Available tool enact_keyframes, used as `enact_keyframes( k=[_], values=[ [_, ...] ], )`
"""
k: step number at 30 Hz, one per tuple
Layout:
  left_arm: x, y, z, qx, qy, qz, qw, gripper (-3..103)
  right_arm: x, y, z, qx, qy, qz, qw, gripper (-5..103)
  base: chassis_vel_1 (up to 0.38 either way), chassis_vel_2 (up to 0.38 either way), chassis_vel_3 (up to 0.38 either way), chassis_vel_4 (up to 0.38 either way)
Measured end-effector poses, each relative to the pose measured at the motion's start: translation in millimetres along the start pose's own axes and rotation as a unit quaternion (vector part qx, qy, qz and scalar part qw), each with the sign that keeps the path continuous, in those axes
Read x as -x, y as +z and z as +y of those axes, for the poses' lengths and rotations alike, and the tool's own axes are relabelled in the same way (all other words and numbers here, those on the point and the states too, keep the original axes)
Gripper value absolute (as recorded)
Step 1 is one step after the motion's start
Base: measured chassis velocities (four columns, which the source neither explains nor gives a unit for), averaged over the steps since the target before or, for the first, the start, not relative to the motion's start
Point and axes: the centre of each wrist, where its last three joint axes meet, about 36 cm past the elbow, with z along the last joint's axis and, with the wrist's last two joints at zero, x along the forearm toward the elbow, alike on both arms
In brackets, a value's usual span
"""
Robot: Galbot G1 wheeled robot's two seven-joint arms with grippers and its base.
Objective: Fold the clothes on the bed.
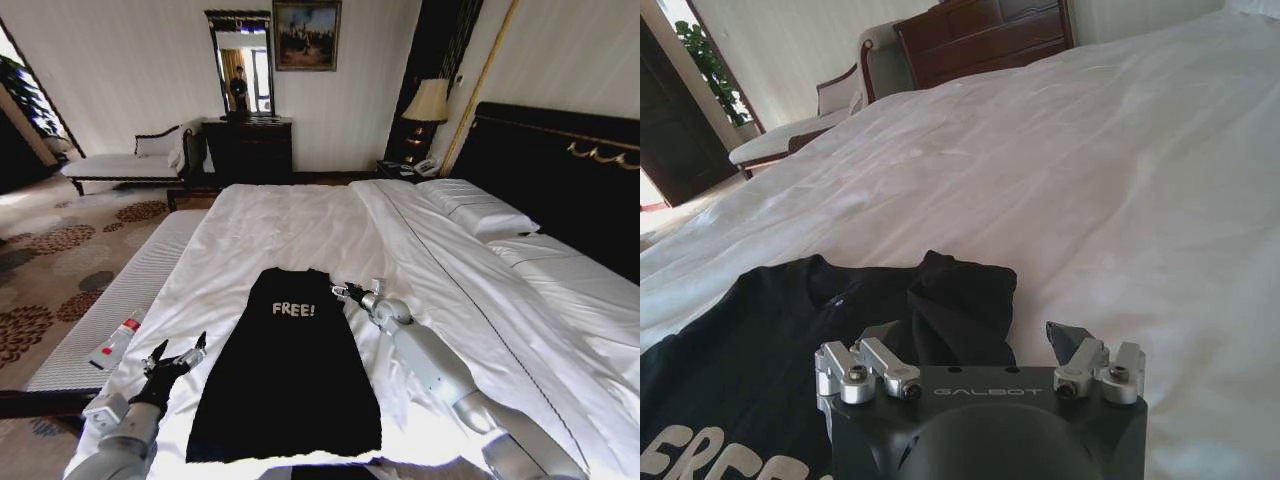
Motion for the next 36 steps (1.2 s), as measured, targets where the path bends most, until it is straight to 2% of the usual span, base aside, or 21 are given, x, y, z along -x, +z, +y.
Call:
enact_keyframes(
  k=[3, 6, 8, 12, 14, 17, 20, 23, 24, 26, 36],
  values=[
    [-0.3, -0.2, 0.1, -0.001, -0.001, 0.000, 1.0000, 100, 4.2, 1.5, 0.2, 0.002, 0.000, 0.004, 1.000, 82, 0.000, 0.000, 0.000, 0.000],
    [-0.5, -1.3, 0.1, -0.002, -0.001, -0.001, 1.0000, 100, 8.8, 4.1, -1.9, 0.011, 0.003, 0.008, 1.000, 68, 0.000, 0.000, 0.000, 0.000],
    [-0.6, -1.7, 0.5, -0.002, -0.002, -0.002, 1.0000, 100, 9.3, 3.6, -2.5, 0.017, 0.002, 0.009, 1.000, 68, 0.000, 0.000, 0.000, 0.000],
    [-0.1, -2.6, 1.1, -0.002, -0.002, -0.004, 1.0000, 100, 11.5, 0.9, -2.5, 0.022, -0.001, 0.015, 1.000, 46, 0.000, 0.000, 0.000, 0.000],
    [0.0, -2.7, 1.0, -0.002, -0.002, -0.004, 1.0000, 100, 12.4, 1.5, -2.4, 0.022, -0.001, 0.017, 1.000, 46, 0.000, 0.000, 0.000, 0.000],
    [0.1, -3.3, 1.4, -0.001, -0.002, -0.005, 1.0000, 100, 13.9, 3.3, -1.7, 0.022, -0.002, 0.022, 1.000, 34, 0.000, 0.000, 0.000, 0.000],
    [-0.1, -3.3, 2.0, -0.001, -0.003, -0.006, 1.0000, 100, 14.2, 3.6, -1.1, 0.021, -0.002, 0.024, 0.999, 29, 0.000, 0.000, 0.000, 0.000],
    [-0.3, -3.2, 2.3, -0.002, -0.003, -0.006, 1.0000, 100, 16.3, 3.0, -0.8, 0.019, -0.002, 0.027, 0.999, 14, 0.000, 0.000, 0.000, 0.000],
    [-0.3, -3.2, 2.3, -0.002, -0.003, -0.006, 1.0000, 100, 16.3, 3.0, -0.8, 0.019, -0.002, 0.027, 0.999, 14, 0.000, 0.000, 0.000, 0.000],
    [-0.3, -4.1, 3.1, -0.002, -0.004, -0.007, 1.0000, 100, 18.2, 2.7, 0.1, 0.019, -0.004, 0.029, 0.999, 4, 0.000, 0.000, 0.000, 0.000],
    [-0.9, -6.3, 5.7, -0.003, -0.007, -0.009, 0.9999, 100, 19.4, 0.8, 3.2, 0.016, -0.009, 0.030, 0.999, 0, 0.000, 0.000, 0.000, 0.000]
  ],
)
